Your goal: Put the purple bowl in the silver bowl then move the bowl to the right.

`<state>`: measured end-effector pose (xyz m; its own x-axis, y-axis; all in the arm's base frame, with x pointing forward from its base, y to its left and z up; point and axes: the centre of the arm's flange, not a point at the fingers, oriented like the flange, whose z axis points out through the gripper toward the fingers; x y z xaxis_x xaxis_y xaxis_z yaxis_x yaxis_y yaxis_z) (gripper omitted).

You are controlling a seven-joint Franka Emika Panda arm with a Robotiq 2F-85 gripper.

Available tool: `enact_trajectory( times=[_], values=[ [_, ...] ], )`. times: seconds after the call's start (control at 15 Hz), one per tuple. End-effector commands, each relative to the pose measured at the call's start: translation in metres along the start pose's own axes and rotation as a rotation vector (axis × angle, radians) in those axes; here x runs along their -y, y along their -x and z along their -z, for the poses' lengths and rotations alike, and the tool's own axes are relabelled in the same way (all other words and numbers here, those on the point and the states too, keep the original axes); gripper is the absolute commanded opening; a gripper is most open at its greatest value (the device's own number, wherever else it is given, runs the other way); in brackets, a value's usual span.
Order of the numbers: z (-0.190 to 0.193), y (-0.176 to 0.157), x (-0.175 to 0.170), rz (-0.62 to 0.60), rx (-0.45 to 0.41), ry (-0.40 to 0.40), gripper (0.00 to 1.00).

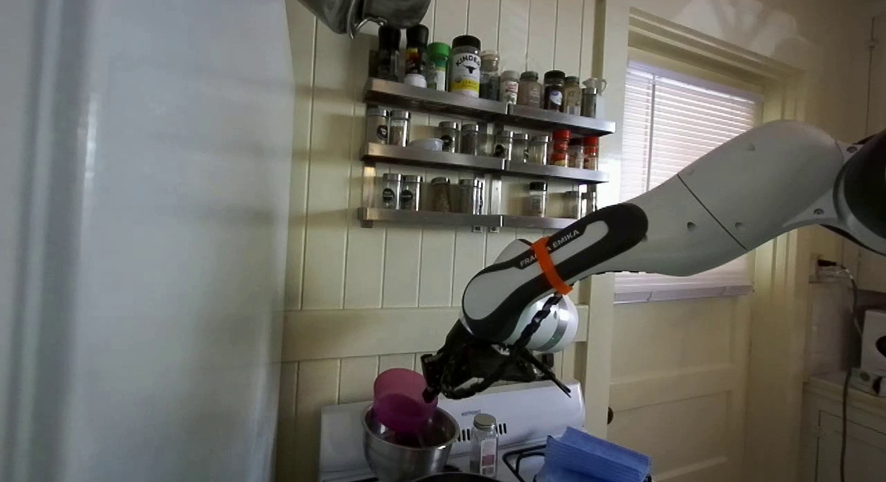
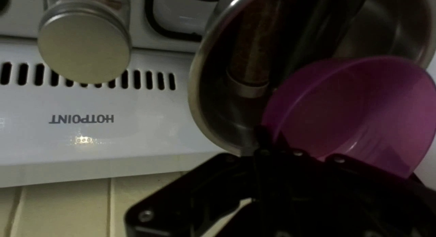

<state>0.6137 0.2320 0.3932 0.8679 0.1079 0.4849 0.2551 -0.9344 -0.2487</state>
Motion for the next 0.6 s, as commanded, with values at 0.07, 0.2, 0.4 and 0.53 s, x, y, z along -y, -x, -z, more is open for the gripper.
enact_trajectory(
  times=[0.07, 0.2, 0.4, 0.53],
  values=[
    [-0.017, -0.006, 0.005, -0.018, 0.046, 0.028, 0.01],
    [-0.019, -0.006, 0.007, -0.020, 0.069, 0.031, 0.01],
    [-0.011, -0.002, 0.011, -0.013, 0.136, 0.048, 0.01],
    [-0.002, -0.002, 0.007, -0.016, 0.156, 0.061, 0.01]
  ],
)
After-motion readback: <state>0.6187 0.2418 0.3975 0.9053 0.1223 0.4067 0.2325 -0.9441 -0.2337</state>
